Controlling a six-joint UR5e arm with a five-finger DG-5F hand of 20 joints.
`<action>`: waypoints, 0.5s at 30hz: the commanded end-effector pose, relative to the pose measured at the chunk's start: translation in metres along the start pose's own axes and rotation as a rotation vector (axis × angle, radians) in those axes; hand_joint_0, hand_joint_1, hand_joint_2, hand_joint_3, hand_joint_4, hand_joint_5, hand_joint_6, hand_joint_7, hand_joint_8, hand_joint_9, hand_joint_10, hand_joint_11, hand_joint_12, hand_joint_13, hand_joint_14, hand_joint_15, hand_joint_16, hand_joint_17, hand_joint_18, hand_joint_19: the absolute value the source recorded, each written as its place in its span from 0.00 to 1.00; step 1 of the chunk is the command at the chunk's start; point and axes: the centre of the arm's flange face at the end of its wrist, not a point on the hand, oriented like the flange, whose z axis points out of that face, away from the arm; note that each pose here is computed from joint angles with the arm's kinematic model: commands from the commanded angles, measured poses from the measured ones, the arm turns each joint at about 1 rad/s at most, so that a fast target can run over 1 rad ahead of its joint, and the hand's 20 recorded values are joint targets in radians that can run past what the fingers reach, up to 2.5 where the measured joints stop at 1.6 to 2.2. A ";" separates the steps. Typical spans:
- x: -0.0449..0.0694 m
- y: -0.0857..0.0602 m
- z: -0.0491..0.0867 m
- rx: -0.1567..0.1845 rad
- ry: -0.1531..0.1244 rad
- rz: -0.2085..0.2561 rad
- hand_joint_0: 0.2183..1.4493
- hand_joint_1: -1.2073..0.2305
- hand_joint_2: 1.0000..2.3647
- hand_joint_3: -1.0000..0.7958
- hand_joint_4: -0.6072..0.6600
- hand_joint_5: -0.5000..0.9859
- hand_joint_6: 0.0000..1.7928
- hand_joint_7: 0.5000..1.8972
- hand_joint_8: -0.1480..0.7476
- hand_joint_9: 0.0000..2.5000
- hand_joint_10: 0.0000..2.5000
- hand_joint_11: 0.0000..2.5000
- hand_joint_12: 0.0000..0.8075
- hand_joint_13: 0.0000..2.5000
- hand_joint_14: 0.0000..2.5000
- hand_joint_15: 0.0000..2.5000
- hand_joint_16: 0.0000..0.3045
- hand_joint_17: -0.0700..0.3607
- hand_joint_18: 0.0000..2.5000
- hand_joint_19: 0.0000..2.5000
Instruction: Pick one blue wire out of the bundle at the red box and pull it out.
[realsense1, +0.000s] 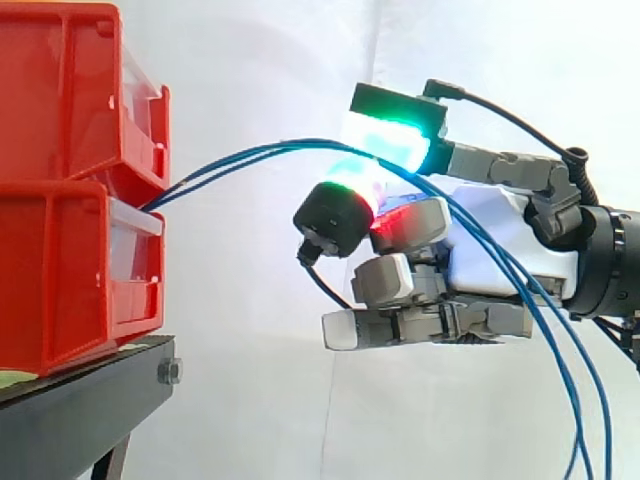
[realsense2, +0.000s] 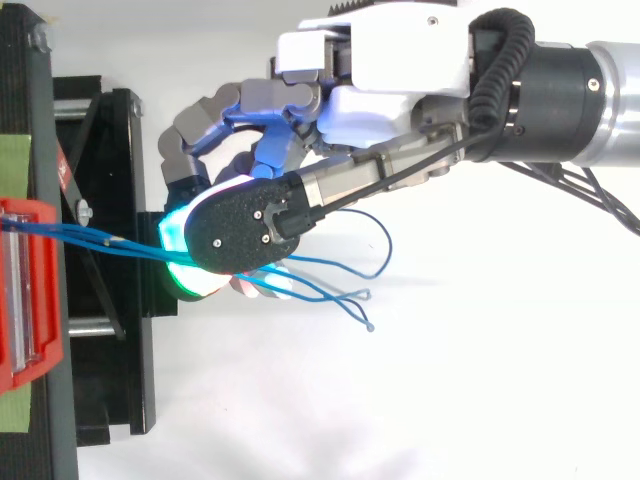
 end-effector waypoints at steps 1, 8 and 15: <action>0.000 0.000 0.000 0.000 0.000 0.000 0.31 0.43 0.02 0.50 0.72 0.25 0.41 0.50 0.47 0.43 0.01 0.46 0.45 0.37 0.01 0.37 0.19 0.46 0.18 0.21; -0.001 0.000 0.000 -0.001 0.000 0.000 0.25 0.48 0.01 0.32 0.71 0.26 0.39 0.51 0.48 0.45 0.01 0.44 0.47 0.38 0.01 0.37 0.20 0.48 0.18 0.21; 0.001 -0.001 0.000 -0.001 0.002 0.000 0.23 0.44 0.00 0.30 0.66 0.26 0.42 0.49 0.49 0.45 0.01 0.45 0.49 0.38 0.01 0.37 0.21 0.49 0.18 0.21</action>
